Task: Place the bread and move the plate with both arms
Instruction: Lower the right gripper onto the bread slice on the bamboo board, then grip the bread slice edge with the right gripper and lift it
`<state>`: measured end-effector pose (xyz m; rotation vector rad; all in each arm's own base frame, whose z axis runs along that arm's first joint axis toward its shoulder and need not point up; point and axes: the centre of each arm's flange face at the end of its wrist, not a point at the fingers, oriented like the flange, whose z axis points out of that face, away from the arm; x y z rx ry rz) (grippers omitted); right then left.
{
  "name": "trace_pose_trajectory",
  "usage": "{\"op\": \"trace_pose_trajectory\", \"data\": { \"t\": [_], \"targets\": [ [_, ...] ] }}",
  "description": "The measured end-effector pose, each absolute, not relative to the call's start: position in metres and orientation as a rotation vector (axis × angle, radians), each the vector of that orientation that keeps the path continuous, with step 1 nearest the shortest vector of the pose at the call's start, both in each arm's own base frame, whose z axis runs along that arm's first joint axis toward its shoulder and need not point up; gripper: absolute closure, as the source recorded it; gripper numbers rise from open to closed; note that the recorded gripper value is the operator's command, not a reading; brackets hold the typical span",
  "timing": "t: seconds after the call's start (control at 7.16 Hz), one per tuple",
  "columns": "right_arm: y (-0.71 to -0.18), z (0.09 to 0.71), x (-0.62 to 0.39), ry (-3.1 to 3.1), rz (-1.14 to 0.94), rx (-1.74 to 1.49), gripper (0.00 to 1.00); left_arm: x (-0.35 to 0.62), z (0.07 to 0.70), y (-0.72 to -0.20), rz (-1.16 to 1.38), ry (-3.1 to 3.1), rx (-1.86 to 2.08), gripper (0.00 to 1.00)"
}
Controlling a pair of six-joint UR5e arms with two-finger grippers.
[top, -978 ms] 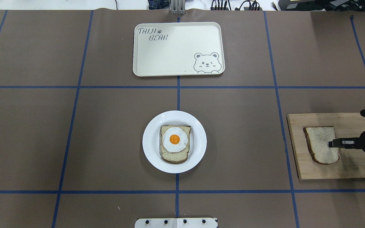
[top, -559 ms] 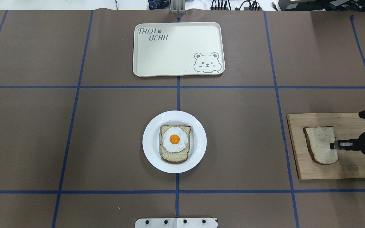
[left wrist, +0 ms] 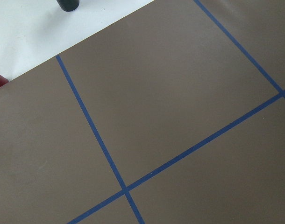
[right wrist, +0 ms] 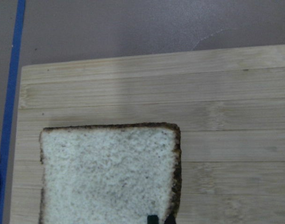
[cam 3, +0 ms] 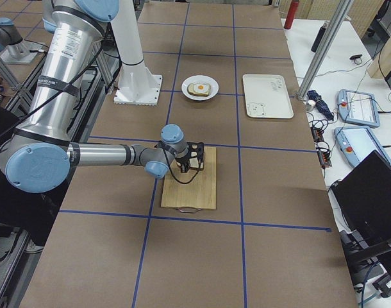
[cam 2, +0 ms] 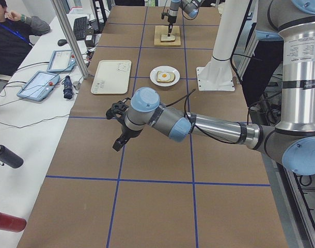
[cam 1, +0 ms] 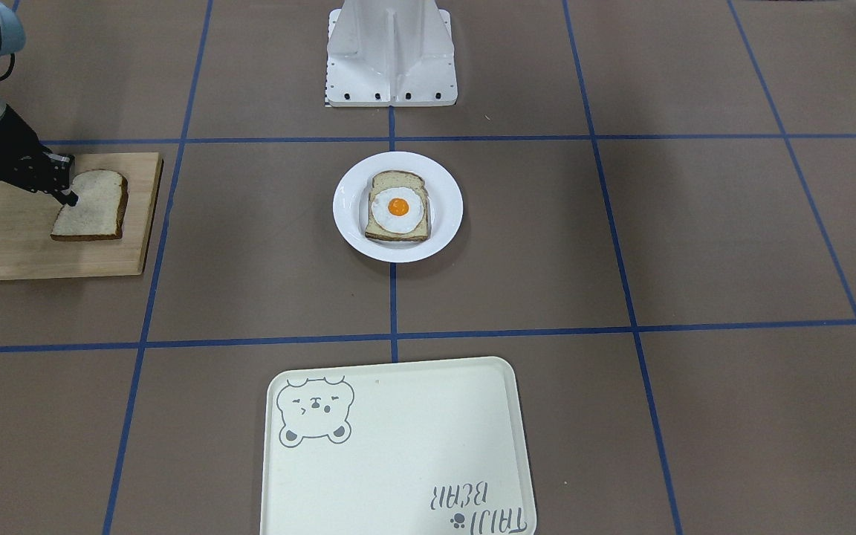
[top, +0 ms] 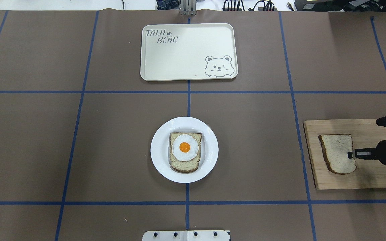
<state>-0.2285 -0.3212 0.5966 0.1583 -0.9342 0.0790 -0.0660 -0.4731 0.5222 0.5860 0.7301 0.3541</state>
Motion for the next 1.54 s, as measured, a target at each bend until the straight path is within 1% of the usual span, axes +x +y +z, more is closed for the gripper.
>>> {"op": "trace_pose_trajectory", "data": {
  "t": [0.42,0.84,1.12,1.54],
  "targets": [
    [-0.329,0.582,-0.211,-0.988,0.084,0.135,1.00,-0.066,0.525,-0.468,0.342,0.735,0.594,0.02],
    [-0.350,0.563,-0.163,-1.108,0.055,0.125,1.00,-0.066,0.526,-0.467,0.338,0.736,0.592,0.02],
    [-0.371,0.538,-0.147,-1.205,0.022,0.136,1.00,-0.065,0.526,-0.469,0.331,0.739,0.589,0.02],
    [-0.420,0.481,-0.162,-1.293,-0.026,0.213,1.00,-0.065,0.525,-0.470,0.328,0.740,0.589,0.02]
  ]
}}
